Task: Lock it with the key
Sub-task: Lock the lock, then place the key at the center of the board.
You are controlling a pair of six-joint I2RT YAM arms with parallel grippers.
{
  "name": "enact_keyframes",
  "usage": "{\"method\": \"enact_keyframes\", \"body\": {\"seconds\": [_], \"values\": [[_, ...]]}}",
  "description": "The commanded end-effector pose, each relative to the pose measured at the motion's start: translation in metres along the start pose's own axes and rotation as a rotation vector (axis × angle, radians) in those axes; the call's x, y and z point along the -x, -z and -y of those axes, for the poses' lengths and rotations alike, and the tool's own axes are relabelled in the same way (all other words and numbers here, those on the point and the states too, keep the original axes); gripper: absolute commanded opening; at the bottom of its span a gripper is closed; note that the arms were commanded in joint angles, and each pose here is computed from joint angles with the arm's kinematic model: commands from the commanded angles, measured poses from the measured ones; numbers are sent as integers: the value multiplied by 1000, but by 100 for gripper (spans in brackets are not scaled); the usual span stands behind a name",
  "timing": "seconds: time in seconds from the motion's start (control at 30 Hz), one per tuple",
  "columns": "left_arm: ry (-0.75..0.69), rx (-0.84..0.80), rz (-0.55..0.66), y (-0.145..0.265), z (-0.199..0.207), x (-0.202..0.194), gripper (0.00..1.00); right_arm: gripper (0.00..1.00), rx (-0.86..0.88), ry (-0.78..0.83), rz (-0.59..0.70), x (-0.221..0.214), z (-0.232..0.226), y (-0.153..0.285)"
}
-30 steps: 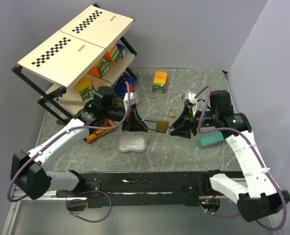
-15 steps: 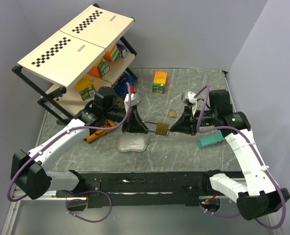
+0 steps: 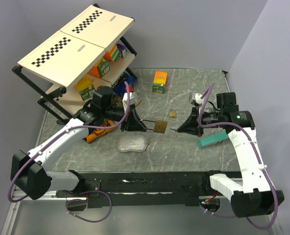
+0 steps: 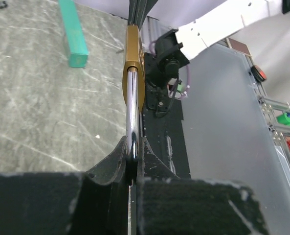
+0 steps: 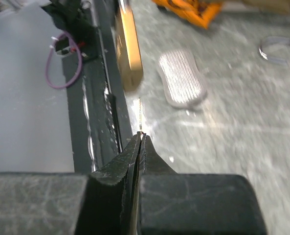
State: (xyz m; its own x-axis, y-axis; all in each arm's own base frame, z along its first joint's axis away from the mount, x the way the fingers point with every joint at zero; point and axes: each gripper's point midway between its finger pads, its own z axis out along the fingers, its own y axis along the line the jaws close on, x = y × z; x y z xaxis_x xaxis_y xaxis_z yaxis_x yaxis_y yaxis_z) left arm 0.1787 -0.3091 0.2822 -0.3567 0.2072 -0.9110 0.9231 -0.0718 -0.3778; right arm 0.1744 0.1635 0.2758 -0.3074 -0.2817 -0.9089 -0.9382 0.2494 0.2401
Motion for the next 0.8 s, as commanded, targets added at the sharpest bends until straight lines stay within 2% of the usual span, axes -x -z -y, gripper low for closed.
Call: {"method": "enact_keyframes", "body": {"seconds": [0.0,0.17,0.23,0.37,0.5,0.77], "values": [[-141,-16,62,11,8,25,1,0,-35,-18,-12,-8,10,16],[-136,21,53,10,-3,21,1,0,-167,-149,-71,-37,59,30],[-126,42,42,9,-9,17,1,0,-251,-265,-154,-64,85,32],[-124,94,8,7,-26,8,1,0,-407,-346,-238,-97,131,38],[-102,129,-15,7,-35,2,1,0,-515,-482,-343,-138,160,42],[-93,134,-34,3,-40,-9,1,0,-558,-589,-442,-183,190,39]]}}
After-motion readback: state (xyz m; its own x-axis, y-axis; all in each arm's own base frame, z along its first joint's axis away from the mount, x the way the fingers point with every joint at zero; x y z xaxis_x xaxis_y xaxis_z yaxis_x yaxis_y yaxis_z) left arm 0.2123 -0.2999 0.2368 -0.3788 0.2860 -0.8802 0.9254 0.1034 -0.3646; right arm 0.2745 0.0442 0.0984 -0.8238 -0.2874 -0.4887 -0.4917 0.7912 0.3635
